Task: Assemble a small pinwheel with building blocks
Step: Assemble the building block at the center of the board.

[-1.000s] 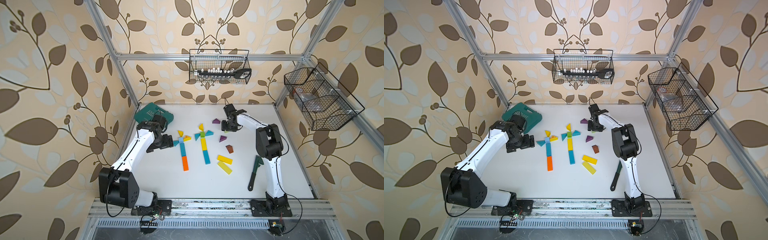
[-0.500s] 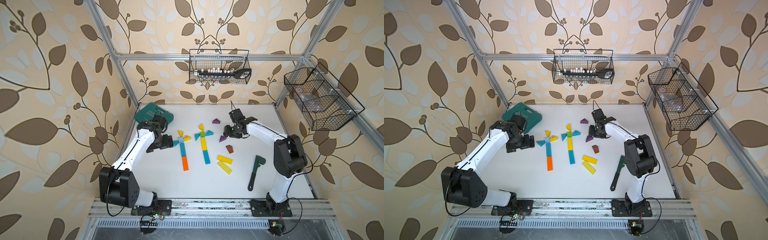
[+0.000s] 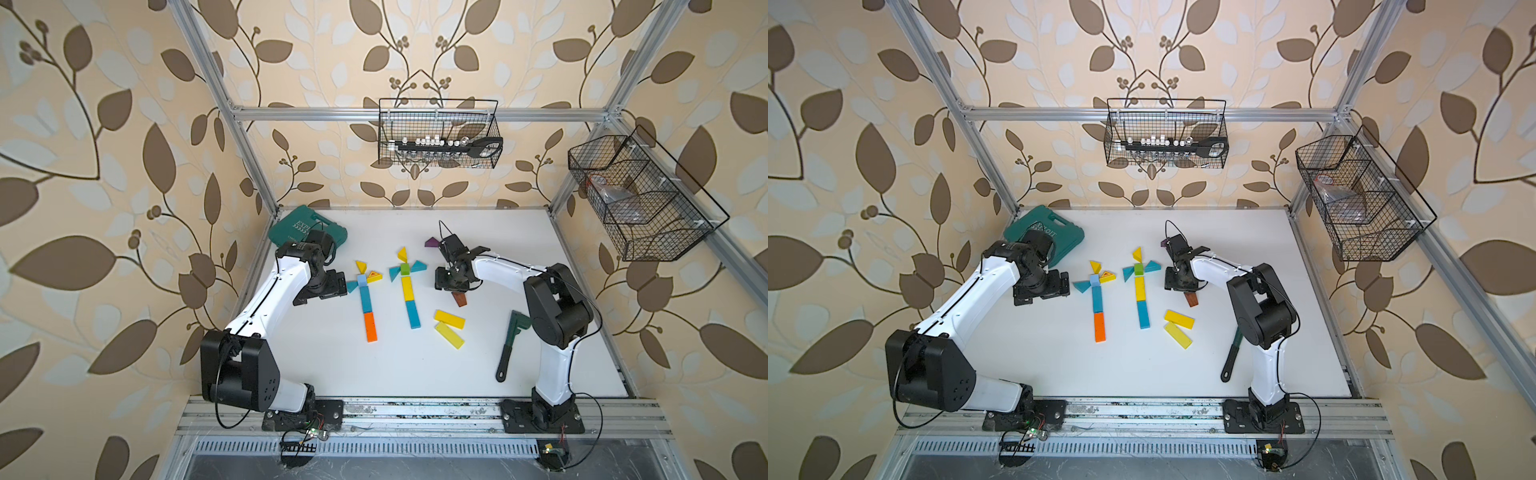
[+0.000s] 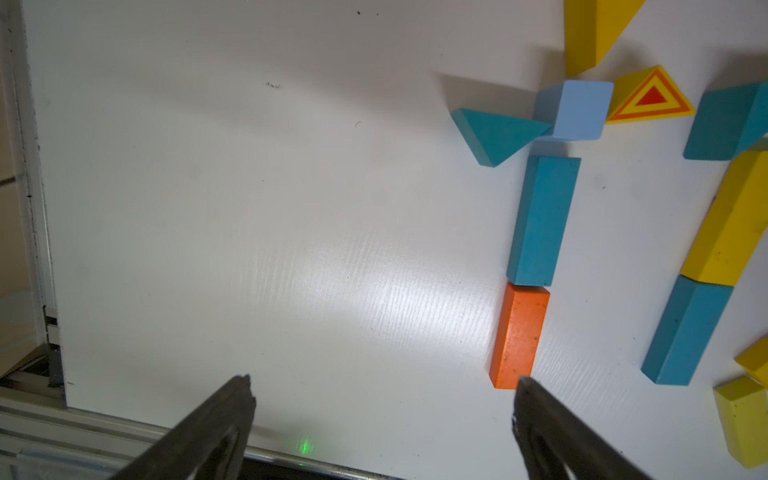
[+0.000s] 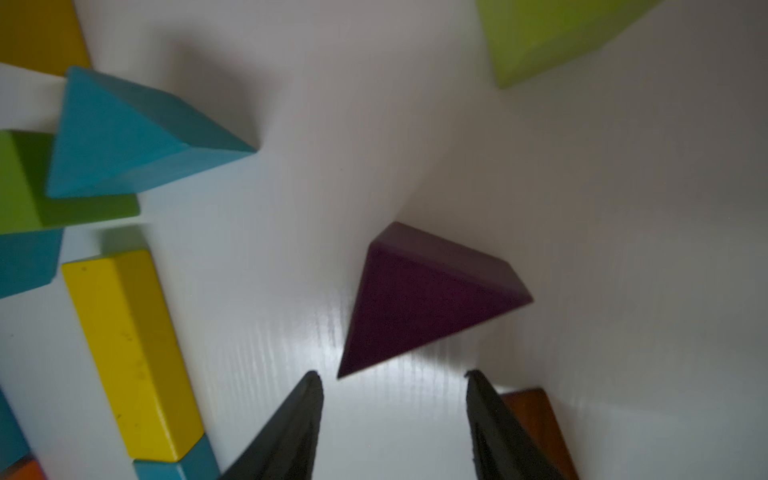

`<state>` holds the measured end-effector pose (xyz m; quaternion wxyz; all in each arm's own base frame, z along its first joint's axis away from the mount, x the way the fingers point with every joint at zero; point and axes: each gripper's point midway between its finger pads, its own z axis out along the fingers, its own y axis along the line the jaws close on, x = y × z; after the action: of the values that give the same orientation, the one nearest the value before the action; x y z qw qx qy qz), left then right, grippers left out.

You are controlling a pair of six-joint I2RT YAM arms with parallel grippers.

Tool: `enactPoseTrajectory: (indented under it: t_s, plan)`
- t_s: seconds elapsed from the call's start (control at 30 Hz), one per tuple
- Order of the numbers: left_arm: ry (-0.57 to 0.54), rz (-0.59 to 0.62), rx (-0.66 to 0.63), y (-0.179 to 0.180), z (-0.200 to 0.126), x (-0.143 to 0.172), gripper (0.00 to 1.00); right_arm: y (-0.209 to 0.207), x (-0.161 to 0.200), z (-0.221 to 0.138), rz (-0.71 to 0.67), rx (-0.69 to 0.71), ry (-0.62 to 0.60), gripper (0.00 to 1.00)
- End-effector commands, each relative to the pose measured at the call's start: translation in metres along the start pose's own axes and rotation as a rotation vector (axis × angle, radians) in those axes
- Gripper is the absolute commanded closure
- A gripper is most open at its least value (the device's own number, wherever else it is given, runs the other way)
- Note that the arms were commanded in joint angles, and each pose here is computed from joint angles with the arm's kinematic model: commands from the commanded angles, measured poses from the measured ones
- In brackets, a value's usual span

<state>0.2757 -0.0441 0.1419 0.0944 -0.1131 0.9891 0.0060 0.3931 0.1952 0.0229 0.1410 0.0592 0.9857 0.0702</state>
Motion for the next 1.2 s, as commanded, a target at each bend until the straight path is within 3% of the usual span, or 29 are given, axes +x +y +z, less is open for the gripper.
enactPoseTrajectory:
  t_s: [0.0,0.27,0.67,0.83,1.17]
  plan:
    - [0.02,0.0,-0.027,0.009,0.0,0.003,0.01,0.002,-0.013,0.005,0.008,0.028,-0.019,0.48]
    - [0.057,0.001,-0.049,0.01,0.009,0.005,0.01,0.002,-0.026,0.011,-0.011,0.072,-0.027,0.55]
    - [0.068,0.0,-0.061,0.011,0.011,0.005,0.01,0.005,-0.038,0.023,-0.002,0.076,-0.022,0.59]
    - [0.074,0.002,-0.063,0.011,0.012,0.005,0.01,0.004,-0.043,0.025,0.016,0.093,-0.027,0.71]
    - [0.08,0.003,-0.063,0.01,0.013,0.006,0.01,-0.005,-0.052,0.029,0.092,0.163,-0.056,0.76]
